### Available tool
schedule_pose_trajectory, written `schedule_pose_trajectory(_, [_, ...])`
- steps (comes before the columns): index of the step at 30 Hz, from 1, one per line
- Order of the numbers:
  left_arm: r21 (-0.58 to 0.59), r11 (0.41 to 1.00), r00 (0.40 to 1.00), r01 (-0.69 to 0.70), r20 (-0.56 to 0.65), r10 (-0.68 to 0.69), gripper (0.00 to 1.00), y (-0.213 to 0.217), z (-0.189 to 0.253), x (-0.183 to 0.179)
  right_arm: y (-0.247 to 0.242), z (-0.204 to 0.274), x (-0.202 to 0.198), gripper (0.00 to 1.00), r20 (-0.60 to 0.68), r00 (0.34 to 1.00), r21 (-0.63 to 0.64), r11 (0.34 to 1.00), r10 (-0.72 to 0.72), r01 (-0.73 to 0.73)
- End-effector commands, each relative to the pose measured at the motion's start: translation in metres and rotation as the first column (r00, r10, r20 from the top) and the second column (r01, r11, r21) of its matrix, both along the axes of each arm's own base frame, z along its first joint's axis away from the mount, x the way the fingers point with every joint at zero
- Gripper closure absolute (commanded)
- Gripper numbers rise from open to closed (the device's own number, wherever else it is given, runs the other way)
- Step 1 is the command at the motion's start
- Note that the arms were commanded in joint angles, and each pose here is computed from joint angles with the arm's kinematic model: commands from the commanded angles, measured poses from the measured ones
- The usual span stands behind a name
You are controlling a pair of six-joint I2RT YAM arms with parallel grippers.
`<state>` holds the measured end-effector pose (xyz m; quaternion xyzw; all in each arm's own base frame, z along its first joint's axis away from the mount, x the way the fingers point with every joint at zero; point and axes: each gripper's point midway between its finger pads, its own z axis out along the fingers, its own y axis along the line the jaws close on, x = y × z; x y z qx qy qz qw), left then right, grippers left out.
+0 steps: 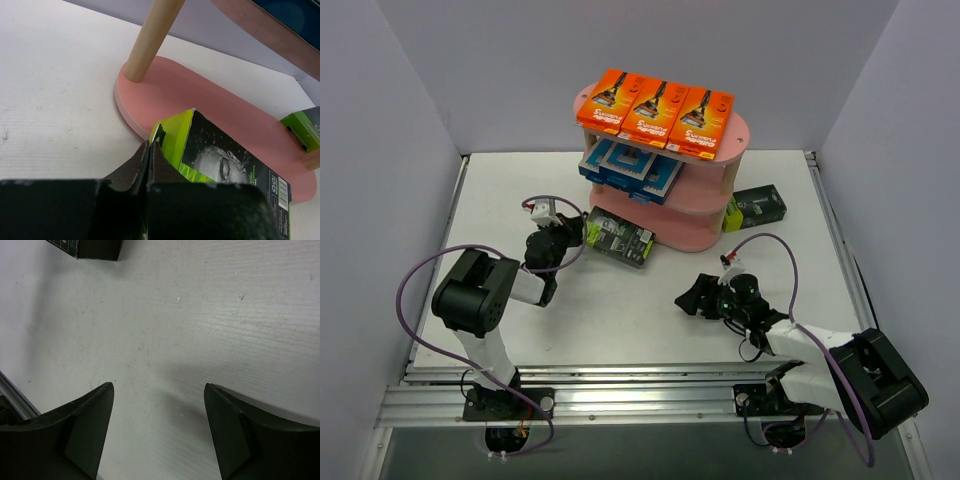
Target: Place and organize the shaving razors onto the shelf
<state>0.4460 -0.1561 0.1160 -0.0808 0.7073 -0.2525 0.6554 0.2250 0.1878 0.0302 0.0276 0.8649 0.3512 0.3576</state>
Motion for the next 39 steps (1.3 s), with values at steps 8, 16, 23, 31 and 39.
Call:
schedule_pose_trajectory(8, [-0.022,0.992,0.952,0.122,0.284,-0.11,0.98,-0.015,0.081,-0.016,0.005,0.013,0.01,0.32,0.051,0.999,0.016,1.0,0.015,-0.016])
schedule_pose_trajectory(16, [0.035,0.987,0.939,0.155,0.304,-0.158,0.98,-0.021,0.093,-0.022,0.005,0.013,0.009,0.32,0.051,0.999,0.014,1.0,0.012,-0.013])
schedule_pose_trajectory(23, [0.052,0.982,0.925,0.182,0.33,-0.189,0.98,-0.025,0.104,-0.024,0.005,0.013,0.01,0.32,0.05,0.999,0.013,1.0,0.013,-0.014])
schedule_pose_trajectory(31, [0.063,0.98,0.913,0.19,0.354,-0.2,0.98,-0.028,0.107,-0.022,0.005,0.011,0.011,0.32,0.047,0.999,0.011,1.0,0.013,-0.014])
schedule_pose_trajectory(39, [0.088,0.977,0.905,0.196,0.367,-0.215,0.98,-0.028,0.116,-0.029,0.006,0.011,0.01,0.32,0.044,0.999,0.011,1.0,0.016,-0.016])
